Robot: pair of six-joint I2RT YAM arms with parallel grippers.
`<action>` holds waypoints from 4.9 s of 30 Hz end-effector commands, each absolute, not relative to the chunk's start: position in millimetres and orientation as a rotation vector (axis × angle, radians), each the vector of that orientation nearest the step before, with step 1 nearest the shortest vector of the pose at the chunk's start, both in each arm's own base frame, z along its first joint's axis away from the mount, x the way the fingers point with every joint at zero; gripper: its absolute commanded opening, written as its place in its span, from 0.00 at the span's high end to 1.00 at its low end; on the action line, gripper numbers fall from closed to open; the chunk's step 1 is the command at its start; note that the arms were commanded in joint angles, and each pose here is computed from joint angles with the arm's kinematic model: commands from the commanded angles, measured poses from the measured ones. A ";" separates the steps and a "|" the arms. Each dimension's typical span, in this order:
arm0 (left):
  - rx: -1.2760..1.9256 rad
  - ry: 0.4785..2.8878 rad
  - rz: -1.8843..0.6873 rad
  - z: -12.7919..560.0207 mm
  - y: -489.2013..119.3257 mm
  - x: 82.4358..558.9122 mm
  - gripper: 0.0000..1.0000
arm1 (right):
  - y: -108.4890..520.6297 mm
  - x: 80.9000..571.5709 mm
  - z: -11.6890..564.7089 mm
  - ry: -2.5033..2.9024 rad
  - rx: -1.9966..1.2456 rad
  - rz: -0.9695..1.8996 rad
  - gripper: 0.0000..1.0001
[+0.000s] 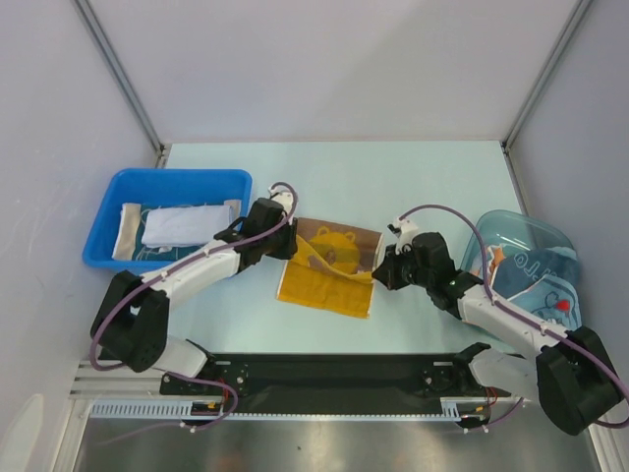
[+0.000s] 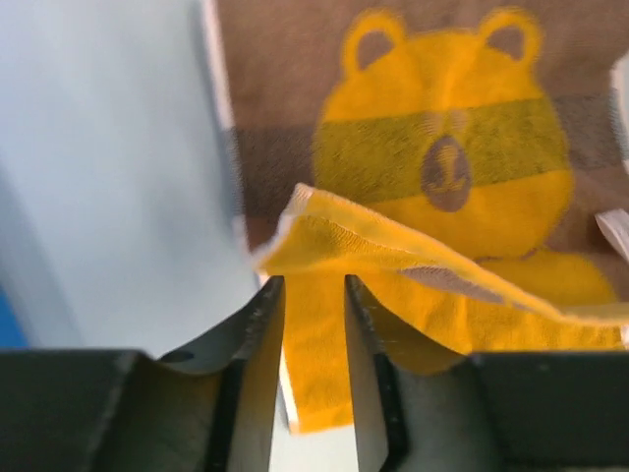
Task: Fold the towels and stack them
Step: Fold the towel
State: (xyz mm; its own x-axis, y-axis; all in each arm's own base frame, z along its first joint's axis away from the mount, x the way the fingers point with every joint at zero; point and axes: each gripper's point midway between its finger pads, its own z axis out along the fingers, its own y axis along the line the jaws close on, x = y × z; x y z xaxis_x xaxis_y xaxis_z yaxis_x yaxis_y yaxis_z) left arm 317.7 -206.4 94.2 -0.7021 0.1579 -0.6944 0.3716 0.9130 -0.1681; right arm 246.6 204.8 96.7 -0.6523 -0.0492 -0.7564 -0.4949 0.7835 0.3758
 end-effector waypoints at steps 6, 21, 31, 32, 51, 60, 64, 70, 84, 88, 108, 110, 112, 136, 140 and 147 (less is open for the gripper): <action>0.050 2.373 -0.394 113.6 -192.7 301.2 0.46 | 231.0 219.8 96.9 2.177 -0.471 0.843 1.00; -0.060 2.510 -0.295 63.1 -215.2 320.6 0.32 | 232.2 204.4 72.4 2.224 -0.474 0.824 1.00; -0.184 2.483 -0.033 80.9 -202.4 354.4 0.44 | 232.6 204.1 66.7 2.228 -0.471 0.819 1.00; -0.195 2.477 -0.031 83.8 -202.4 354.3 0.49 | 233.1 204.3 66.9 2.226 -0.472 0.821 1.00; -0.321 2.665 0.030 31.1 -227.6 339.7 0.57 | 237.1 194.2 68.4 2.186 -0.507 0.854 1.00; -0.315 2.676 0.049 29.7 -226.7 339.0 0.74 | 238.0 194.3 67.7 2.186 -0.513 0.854 1.00; -0.294 2.655 0.067 43.6 -224.8 344.0 0.98 | 237.8 194.8 66.0 2.194 -0.512 0.848 1.00; -0.233 2.628 0.087 63.6 -223.8 345.7 1.00 | 236.9 197.0 65.2 2.201 -0.506 0.832 1.00; -0.130 2.308 -0.267 200.1 -245.8 422.3 1.00 | 185.1 362.0 199.9 1.894 -0.182 0.522 1.00; -0.137 2.197 -0.409 233.8 -246.4 462.6 1.00 | 171.8 435.9 249.5 1.791 -0.199 0.490 1.00; -0.098 2.229 -0.605 147.6 -236.5 424.3 1.00 | 197.1 374.1 143.2 2.112 -0.427 0.442 1.00; -0.062 2.239 -0.599 146.8 -235.3 411.7 1.00 | 193.9 356.8 124.3 2.183 -0.402 0.428 1.00; -0.056 2.294 -0.553 127.7 -226.7 394.6 1.00 | 194.0 337.9 116.7 2.212 -0.404 0.420 1.00; -0.110 2.488 -0.277 55.1 -176.7 279.8 0.61 | 222.0 206.6 60.3 2.400 -0.480 0.569 1.00; -0.082 2.483 -0.290 58.7 -181.7 275.7 0.52 | 223.2 203.3 57.1 2.398 -0.494 0.583 1.00; -0.073 2.534 -0.286 51.7 -181.4 264.3 0.51 | 221.3 202.5 56.8 2.389 -0.503 0.578 1.00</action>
State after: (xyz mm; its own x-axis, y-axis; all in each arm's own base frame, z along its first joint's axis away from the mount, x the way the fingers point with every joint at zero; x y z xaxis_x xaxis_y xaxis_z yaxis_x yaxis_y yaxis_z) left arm 266.2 -183.6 45.6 -0.8368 -0.0937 -0.5394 0.0288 0.9764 -0.2142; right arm 200.1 215.1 46.4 -0.7582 -0.2295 -0.6103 -0.4651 0.8463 0.2596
